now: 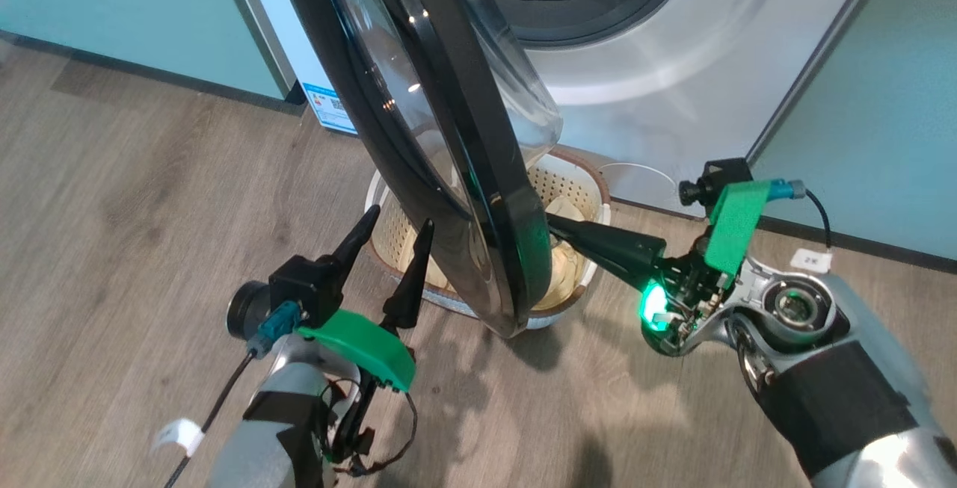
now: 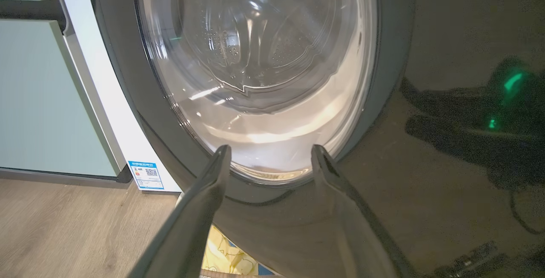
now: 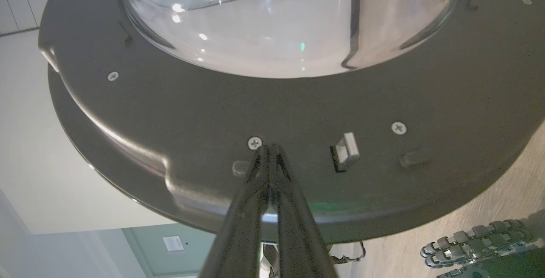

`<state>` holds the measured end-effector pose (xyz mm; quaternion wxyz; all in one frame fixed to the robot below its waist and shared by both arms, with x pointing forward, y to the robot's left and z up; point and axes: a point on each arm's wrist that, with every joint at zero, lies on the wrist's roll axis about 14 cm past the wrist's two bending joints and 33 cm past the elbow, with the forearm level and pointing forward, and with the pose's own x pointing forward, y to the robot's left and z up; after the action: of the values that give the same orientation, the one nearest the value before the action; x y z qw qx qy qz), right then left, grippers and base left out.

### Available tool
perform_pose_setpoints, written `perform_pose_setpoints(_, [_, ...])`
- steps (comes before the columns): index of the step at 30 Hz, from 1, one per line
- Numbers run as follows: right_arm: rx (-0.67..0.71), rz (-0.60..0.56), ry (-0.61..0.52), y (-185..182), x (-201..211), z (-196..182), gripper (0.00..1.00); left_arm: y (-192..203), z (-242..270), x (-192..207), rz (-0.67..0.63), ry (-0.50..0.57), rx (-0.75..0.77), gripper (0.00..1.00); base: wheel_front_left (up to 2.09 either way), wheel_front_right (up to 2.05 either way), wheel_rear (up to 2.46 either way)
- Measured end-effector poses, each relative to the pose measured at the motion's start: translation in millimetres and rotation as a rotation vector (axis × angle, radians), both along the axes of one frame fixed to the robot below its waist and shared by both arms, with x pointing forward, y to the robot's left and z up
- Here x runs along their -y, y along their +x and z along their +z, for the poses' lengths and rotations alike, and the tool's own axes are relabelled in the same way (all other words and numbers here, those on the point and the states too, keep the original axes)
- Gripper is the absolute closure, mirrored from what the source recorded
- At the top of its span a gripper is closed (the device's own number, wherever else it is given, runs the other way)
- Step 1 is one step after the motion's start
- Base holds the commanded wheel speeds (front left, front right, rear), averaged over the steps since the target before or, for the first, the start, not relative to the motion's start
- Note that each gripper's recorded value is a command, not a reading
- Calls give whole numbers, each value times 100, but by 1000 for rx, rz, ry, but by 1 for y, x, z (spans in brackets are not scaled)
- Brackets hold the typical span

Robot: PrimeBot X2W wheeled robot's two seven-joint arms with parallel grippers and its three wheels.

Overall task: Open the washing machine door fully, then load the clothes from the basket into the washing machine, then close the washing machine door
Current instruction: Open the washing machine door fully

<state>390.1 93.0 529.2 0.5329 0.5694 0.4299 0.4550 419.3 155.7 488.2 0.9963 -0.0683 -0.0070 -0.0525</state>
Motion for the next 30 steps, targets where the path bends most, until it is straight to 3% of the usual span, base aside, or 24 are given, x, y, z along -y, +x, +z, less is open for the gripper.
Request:
perform_pose_setpoints(11, [28, -223, 31, 26, 27, 12, 100, 2, 3, 2, -4, -4, 9, 0, 0, 0, 0])
perform_pose_setpoints(18, [130, -446, -2, 47, 55, 23, 100, 3, 3, 6, -16, -6, 10, 0, 0, 0, 0])
perform_pose_setpoints(19, [162, -471, -1, 49, 58, 29, 79, 3, 3, 7, -17, -7, 10, 0, 0, 0, 0])
perform_pose_setpoints(20, [200, -514, -7, 53, 62, 35, 15, 4, 3, 7, -18, -7, 9, 0, 0, 0, 0])
perform_pose_setpoints(21, [243, -545, -21, 55, 65, 40, 0, 4, 3, 8, -20, -7, 9, 0, 0, 0, 0])
perform_pose_setpoints(29, [590, -773, -114, 60, 83, 74, 0, 7, 0, 11, -29, -10, 4, 0, 0, 0, 0])
perform_pose_setpoints(30, [699, -833, -139, 57, 89, 81, 0, 7, 1, 12, -31, -11, 5, 0, 0, 0, 0])
